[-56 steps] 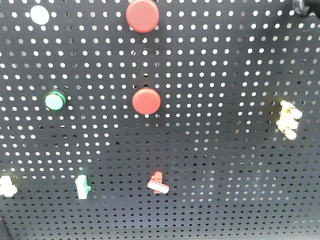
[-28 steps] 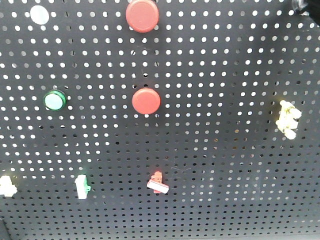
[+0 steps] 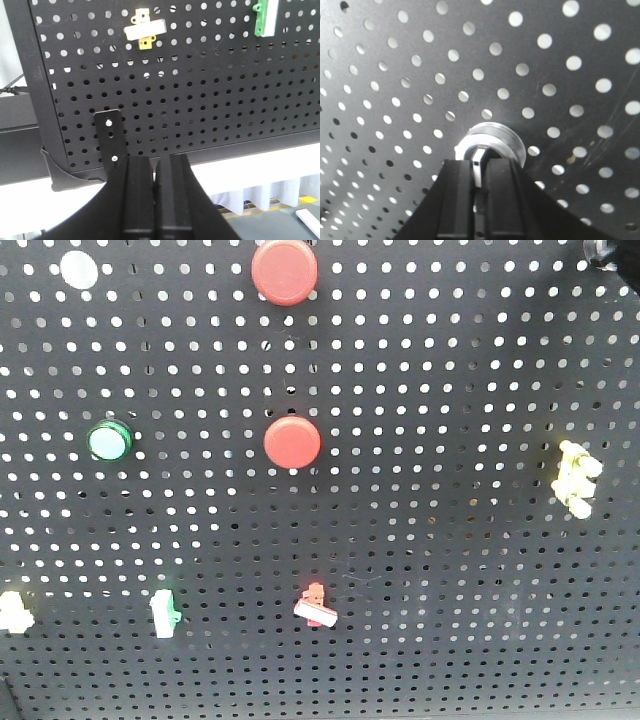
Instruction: Rotate knob clockwise with right arm
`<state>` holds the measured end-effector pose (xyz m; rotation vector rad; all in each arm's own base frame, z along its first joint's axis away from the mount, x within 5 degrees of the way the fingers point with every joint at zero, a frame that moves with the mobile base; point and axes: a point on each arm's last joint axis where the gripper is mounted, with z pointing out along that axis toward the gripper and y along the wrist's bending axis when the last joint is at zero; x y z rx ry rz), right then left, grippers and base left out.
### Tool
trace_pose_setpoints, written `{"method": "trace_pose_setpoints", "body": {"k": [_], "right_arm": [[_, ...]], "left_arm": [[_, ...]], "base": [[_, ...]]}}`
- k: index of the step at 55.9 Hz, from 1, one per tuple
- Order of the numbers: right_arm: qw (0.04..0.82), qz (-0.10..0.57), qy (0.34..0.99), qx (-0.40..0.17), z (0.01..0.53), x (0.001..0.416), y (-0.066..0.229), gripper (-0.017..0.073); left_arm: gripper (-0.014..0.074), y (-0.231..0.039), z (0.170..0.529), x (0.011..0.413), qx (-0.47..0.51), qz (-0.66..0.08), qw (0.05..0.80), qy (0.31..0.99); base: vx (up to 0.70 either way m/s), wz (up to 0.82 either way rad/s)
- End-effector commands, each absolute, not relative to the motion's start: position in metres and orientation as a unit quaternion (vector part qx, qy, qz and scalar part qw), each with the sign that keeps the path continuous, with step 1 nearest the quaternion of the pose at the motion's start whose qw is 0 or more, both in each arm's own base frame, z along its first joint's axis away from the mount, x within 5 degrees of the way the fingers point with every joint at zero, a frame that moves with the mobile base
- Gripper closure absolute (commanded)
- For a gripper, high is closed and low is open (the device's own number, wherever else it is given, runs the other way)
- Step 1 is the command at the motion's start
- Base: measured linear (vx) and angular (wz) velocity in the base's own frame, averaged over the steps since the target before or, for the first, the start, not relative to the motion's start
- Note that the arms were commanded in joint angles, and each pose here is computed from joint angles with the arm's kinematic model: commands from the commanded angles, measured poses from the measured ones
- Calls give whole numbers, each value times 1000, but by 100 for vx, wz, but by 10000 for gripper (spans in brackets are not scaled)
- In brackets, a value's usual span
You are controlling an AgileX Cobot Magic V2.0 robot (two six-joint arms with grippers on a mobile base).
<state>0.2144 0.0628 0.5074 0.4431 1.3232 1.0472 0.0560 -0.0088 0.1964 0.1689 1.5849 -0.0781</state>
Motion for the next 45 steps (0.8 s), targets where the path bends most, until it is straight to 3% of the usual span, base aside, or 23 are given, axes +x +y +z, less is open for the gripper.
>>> {"method": "trace_pose_setpoints", "body": {"k": [1,10,23,45], "right_arm": [[680,485,513,198,530,206,58,274],[679,485,518,189,534,195,56,128],[717,443,518,145,534,159,46,152],[708,440,535,140,489,104,32,167]], "left_arm": [[591,-9,198,55,72,-43,727,682],[591,-9,198,55,72,-43,727,682],[591,-9,198,55,72,-43,727,682],[591,-9,198,55,72,-43,727,682]], "base": [[0,0],[0,0],[0,0],[0,0]]}}
